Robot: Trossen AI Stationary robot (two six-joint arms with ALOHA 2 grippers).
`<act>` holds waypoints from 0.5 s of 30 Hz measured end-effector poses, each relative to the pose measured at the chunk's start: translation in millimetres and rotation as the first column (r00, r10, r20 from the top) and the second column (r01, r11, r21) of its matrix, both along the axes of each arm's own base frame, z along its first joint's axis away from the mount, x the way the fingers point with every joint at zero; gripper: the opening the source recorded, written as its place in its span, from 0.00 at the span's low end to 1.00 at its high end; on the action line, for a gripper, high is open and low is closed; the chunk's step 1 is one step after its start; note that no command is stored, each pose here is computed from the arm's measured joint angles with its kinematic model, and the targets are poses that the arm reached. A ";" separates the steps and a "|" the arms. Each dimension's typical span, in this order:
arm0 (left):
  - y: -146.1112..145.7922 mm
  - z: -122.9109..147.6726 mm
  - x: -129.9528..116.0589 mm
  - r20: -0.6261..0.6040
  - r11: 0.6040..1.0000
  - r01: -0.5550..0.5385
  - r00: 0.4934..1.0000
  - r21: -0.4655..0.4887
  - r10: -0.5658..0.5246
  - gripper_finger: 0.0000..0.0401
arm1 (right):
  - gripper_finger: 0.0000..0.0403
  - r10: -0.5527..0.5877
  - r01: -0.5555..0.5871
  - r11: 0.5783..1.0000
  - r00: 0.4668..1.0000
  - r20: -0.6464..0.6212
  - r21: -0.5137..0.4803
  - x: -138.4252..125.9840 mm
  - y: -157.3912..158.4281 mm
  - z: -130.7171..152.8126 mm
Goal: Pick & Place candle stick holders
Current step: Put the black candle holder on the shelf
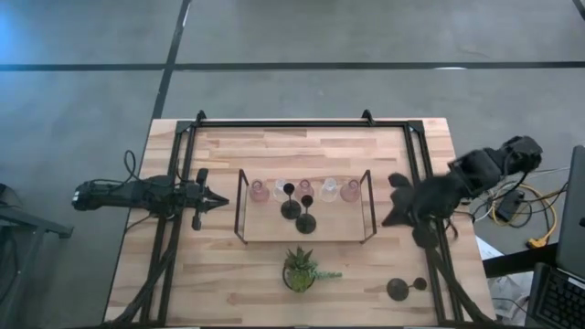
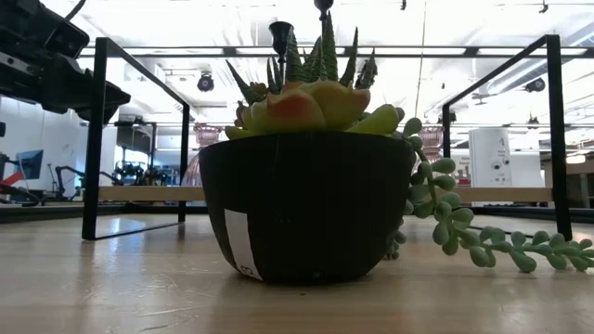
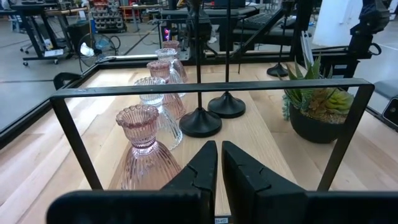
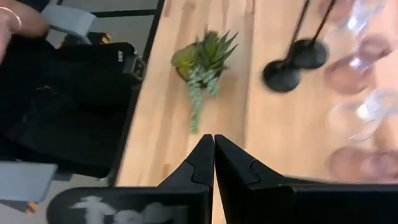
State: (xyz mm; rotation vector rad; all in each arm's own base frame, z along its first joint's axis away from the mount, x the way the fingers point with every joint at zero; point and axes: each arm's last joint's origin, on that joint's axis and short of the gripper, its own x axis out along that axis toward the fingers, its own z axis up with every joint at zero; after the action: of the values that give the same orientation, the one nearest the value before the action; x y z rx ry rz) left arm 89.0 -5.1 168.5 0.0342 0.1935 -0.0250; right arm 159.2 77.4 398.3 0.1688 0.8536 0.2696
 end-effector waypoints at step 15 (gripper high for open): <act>0.0 0.1 0.0 0.002 1.000 0.000 1.000 0.000 0.000 0.07 | 0.02 -0.258 0.278 0.954 0.952 -0.164 0.111 -29.8 59.0 -15.3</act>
State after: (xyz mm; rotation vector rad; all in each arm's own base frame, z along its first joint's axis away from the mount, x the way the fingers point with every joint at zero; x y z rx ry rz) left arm 89.1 -5.1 168.7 0.0340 0.1919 -0.0253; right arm 129.3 136.3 383.0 0.4312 0.9483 0.0577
